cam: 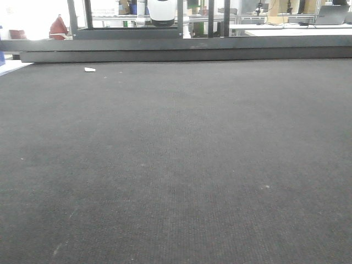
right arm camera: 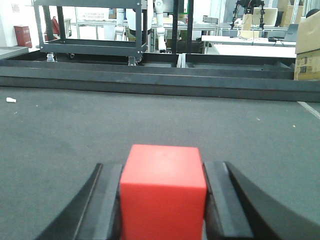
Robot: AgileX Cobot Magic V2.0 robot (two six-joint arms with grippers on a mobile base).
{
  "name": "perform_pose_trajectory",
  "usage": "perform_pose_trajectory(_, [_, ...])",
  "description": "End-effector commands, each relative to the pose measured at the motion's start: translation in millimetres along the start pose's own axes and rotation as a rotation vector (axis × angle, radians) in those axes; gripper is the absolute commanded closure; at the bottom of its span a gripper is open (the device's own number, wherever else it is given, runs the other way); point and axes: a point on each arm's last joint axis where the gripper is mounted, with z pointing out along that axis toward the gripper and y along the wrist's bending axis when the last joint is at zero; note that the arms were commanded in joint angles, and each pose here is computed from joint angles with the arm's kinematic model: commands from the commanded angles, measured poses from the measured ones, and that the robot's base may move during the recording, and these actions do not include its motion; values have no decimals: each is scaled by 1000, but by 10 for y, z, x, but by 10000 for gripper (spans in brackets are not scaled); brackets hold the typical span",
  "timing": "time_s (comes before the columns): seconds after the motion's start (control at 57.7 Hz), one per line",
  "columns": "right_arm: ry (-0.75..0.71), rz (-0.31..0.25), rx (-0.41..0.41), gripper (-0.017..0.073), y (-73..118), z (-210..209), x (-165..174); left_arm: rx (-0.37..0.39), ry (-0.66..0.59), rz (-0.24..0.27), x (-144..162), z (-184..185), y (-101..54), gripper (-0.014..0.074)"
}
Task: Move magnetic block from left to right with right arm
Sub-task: 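Drive the base backward and turn along the red table edge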
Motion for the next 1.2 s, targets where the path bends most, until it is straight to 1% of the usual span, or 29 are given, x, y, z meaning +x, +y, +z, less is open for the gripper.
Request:
perform_pose_trajectory(0.0, [-96,-27,0,231,4,-7,-152,-2,-85,-5,-56,-7,4,720])
perform_pose_trajectory(1.178, [-94,-27,0,231,4,-7,-150,-2,-85,-5,-56,-7,4,720])
